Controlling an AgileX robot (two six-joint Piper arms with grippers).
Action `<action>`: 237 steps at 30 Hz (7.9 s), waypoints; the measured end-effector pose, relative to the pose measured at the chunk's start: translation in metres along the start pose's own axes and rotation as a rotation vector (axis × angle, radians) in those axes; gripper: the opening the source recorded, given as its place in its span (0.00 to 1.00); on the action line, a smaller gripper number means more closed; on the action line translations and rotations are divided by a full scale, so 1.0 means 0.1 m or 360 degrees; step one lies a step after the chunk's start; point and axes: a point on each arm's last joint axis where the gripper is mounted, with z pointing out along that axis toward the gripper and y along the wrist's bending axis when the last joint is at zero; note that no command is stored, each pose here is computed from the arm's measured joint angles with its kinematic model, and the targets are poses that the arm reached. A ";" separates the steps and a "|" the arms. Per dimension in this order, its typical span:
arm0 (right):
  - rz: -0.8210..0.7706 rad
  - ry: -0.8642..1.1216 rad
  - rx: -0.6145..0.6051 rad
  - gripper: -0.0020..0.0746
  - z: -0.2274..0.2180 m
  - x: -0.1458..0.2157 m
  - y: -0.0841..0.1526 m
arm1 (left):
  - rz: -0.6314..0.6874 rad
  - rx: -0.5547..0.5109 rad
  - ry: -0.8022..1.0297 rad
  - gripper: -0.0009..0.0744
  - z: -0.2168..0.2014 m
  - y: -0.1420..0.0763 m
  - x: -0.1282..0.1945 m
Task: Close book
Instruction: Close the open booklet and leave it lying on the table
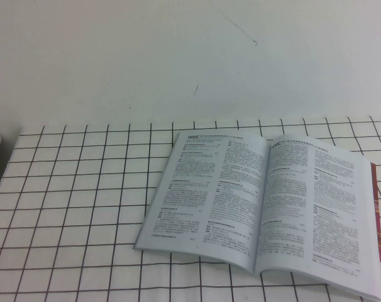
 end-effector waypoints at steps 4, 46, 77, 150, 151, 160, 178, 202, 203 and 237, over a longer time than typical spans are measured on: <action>0.0048 0.0091 -0.0003 0.02 0.00 0.05 0.00 | -0.0026 -0.0008 0.0019 0.01 0.00 0.00 0.01; 0.0501 0.2243 -0.0983 0.02 1.26 1.15 0.70 | -0.0379 0.0239 0.1948 0.01 1.45 -0.33 0.64; 0.0390 0.2768 -0.1360 0.02 1.23 3.05 1.56 | -0.0219 0.0638 0.2133 0.01 2.50 -0.93 1.94; -0.0789 0.2690 -0.1110 0.02 1.85 1.15 0.54 | -0.1455 0.1750 0.1712 0.01 3.04 -1.64 0.93; -0.0799 0.2665 -0.1087 0.02 1.85 1.05 0.50 | -0.1322 0.1723 0.1707 0.01 3.04 -1.60 0.87; -0.0673 0.2345 -0.0845 0.02 1.79 0.21 0.25 | -0.0251 0.1296 0.1846 0.01 2.98 -1.18 0.46; -0.0260 0.2022 -0.0815 0.02 0.55 0.15 0.18 | 0.0059 0.0635 0.1474 0.01 1.61 -0.56 0.31; 0.0099 0.2065 -0.0831 0.02 0.08 0.27 0.27 | 0.0169 0.0754 0.1116 0.01 0.75 -0.47 0.07; 0.0099 0.2065 -0.0831 0.02 0.08 0.27 0.27 | 0.0169 0.0755 0.1117 0.01 0.75 -0.47 0.07; 0.0121 0.2068 -0.0832 0.02 0.07 0.27 0.28 | 0.0275 0.0370 0.0990 0.01 -0.19 -0.15 0.54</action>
